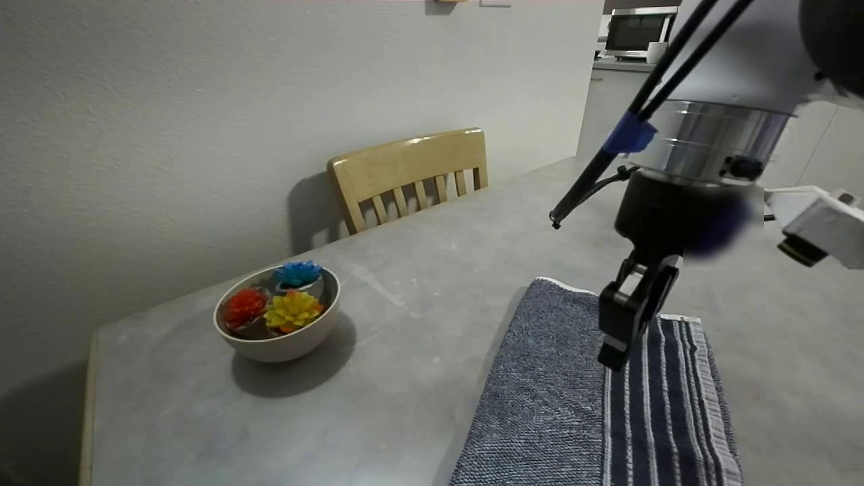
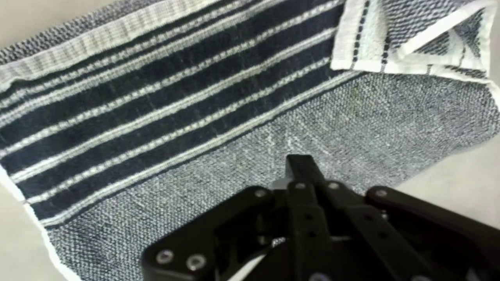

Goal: Unfold the gray towel once

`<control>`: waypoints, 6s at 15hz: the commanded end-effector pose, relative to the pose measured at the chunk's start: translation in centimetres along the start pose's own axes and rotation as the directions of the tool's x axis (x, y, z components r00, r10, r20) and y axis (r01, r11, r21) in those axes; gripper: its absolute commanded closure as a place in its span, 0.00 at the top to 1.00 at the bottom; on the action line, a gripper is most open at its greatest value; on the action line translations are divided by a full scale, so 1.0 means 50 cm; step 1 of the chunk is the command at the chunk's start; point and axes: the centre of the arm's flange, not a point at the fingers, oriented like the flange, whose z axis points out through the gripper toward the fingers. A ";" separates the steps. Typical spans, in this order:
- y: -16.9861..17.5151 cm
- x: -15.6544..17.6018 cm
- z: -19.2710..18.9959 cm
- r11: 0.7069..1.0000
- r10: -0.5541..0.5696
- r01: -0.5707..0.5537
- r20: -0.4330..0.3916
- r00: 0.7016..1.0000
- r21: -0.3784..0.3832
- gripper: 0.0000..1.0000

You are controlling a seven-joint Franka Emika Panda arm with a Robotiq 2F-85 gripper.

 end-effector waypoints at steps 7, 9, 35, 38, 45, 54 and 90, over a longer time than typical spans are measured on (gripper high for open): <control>0.299 0.184 0.129 0.989 0.148 -0.150 0.160 0.976 0.001 0.00; 0.325 0.199 0.160 0.986 0.154 -0.163 0.226 0.962 0.023 0.00; 0.584 0.104 -0.102 0.760 0.614 -0.553 -0.099 0.783 0.340 0.00; 0.523 0.080 -0.085 0.801 0.541 -0.535 0.058 0.839 0.267 0.00; 0.429 0.053 -0.048 0.892 0.410 -0.444 0.261 0.874 0.084 0.00; 0.316 0.013 0.048 0.974 0.200 -0.227 0.488 0.850 -0.003 0.00; 0.076 -0.045 -0.001 0.992 -0.081 0.056 0.226 0.971 0.113 0.45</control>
